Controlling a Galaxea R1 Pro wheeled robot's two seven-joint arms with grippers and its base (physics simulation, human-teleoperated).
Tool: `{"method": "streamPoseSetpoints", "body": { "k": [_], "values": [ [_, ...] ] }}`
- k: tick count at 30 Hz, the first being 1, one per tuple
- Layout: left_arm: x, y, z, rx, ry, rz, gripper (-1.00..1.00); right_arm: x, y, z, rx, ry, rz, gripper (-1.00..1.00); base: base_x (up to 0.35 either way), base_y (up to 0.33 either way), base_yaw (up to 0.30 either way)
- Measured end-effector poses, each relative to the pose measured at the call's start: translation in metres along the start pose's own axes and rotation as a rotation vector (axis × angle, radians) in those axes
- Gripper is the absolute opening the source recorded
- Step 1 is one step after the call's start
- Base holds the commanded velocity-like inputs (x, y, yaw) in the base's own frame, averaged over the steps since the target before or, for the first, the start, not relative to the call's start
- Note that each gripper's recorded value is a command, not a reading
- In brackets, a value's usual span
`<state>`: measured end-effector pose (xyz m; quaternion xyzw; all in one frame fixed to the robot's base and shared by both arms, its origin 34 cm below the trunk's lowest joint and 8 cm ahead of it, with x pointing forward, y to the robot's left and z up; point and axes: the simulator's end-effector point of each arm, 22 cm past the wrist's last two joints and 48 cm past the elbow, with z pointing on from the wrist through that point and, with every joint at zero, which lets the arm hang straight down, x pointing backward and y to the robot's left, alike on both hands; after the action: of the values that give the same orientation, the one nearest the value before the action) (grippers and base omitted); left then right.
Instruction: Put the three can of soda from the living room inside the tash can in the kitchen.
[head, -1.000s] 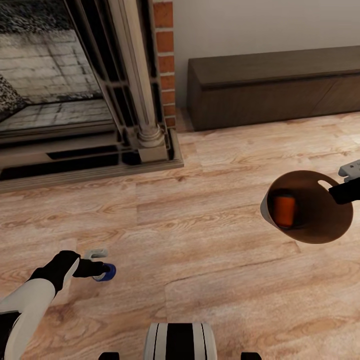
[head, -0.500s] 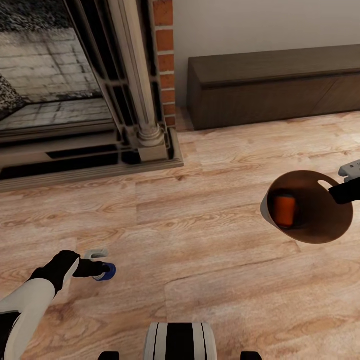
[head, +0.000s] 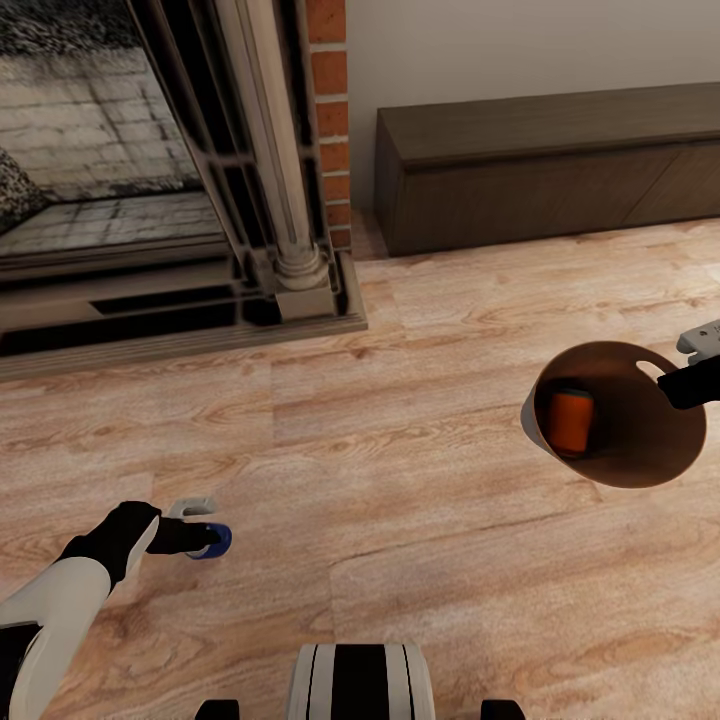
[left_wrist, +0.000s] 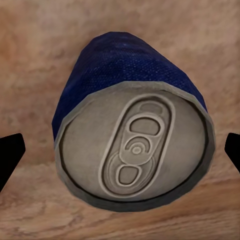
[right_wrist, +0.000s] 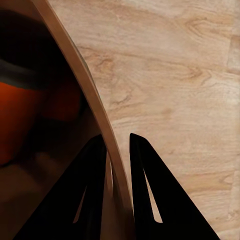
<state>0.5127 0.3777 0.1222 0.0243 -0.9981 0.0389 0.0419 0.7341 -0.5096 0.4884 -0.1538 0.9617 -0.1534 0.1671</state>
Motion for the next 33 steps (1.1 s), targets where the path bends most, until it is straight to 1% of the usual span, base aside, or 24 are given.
{"method": "streamPoseSetpoints", "body": {
  "k": [5, 6, 19, 33],
  "values": [
    [0.0, 0.0, 0.001, -0.001, 0.001, 0.0, 1.0, 0.0, 0.0, 0.001, 0.0, 0.001, -0.001, -1.0, 0.0, 0.0, 0.0],
    [0.0, 0.001, 0.0, -0.001, 0.001, 0.0, -1.0, 0.0, 0.0, 0.001, 0.0, 0.001, -0.001, -1.0, 0.0, 0.0, 0.0],
    [0.001, -0.001, 0.001, 0.003, 0.002, -0.004, -1.0, 0.001, 0.001, 0.001, -0.002, 0.002, -0.002, -1.0, 0.0, 0.0, 0.0],
    [-0.004, -0.003, -0.031, 0.0, 0.004, 0.0, -1.0, -0.015, -0.011, -0.024, -0.002, 0.002, -0.001, -1.0, 0.0, 0.0, 0.0]
  ]
}}
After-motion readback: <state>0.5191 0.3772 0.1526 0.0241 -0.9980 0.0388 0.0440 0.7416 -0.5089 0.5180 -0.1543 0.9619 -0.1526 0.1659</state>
